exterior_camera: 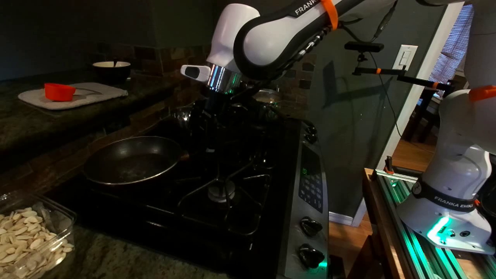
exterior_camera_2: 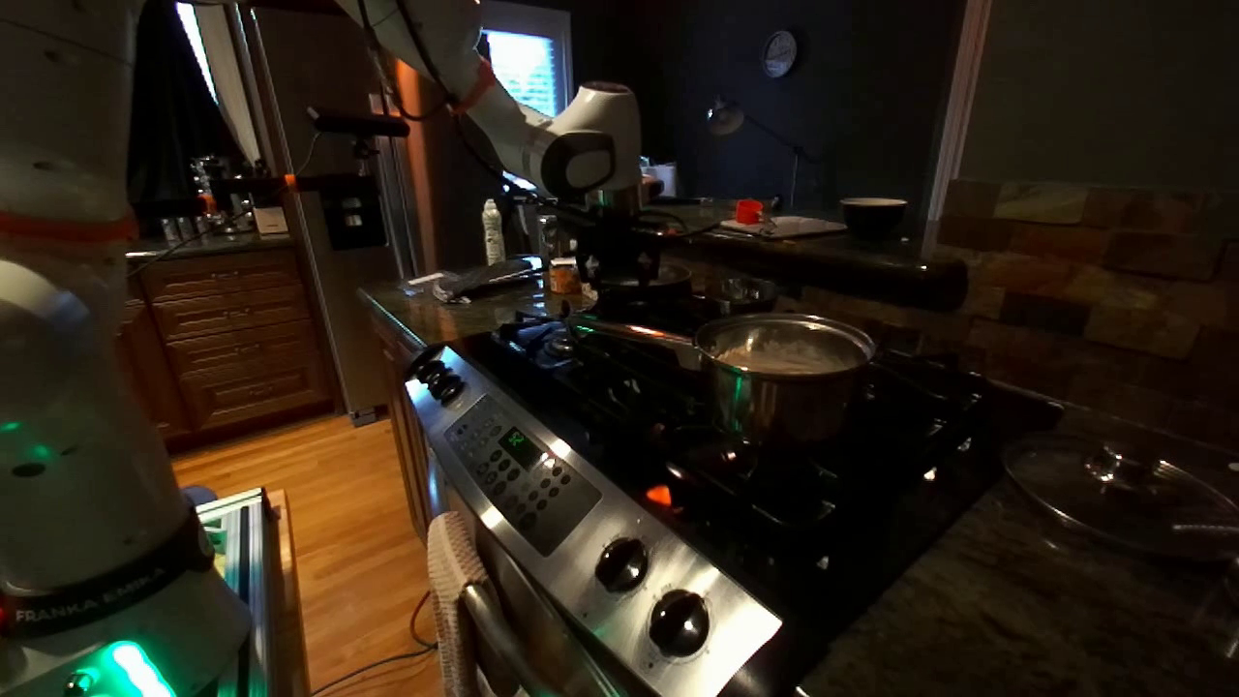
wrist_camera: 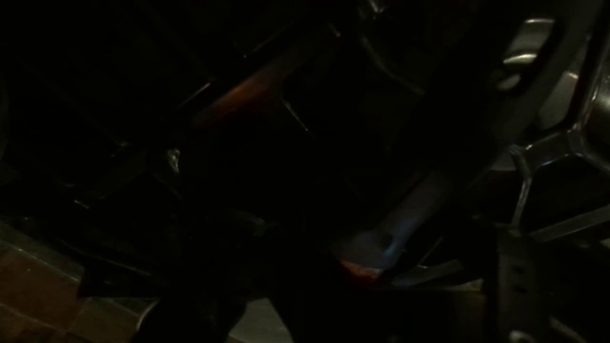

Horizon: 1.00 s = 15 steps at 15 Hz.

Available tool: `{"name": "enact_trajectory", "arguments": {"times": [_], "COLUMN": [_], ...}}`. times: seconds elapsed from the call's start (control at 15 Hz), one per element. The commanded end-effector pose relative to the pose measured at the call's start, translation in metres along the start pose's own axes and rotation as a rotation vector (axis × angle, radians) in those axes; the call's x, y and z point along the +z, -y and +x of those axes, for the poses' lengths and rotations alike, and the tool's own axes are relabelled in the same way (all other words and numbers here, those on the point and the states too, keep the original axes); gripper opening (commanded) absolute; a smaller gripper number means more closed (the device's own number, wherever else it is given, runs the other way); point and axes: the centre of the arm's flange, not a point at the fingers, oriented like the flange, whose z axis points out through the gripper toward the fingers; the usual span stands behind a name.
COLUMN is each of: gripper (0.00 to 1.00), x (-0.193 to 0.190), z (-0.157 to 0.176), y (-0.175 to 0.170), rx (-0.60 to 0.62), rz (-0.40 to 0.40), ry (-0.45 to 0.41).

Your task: Move the pan forward

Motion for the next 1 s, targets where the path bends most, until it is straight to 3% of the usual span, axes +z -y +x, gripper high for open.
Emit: {"name": "enact_trajectory", "arguments": {"times": [0.0, 0.2, 0.33, 0.93], "gripper": [0.44, 0.19, 0.09, 0.08], "x": [0.006, 0.003, -0.003, -0.023], "z": [0.002, 0.004, 0.009, 0.011], "y": [-0.002, -0.001, 0.000, 0.002], "rx": [0.001, 0.016, 0.024, 0.066], "rz": [-0.002, -0.006, -0.009, -0.002], "ry": [-0.001, -0.010, -0.017, -0.061]}}
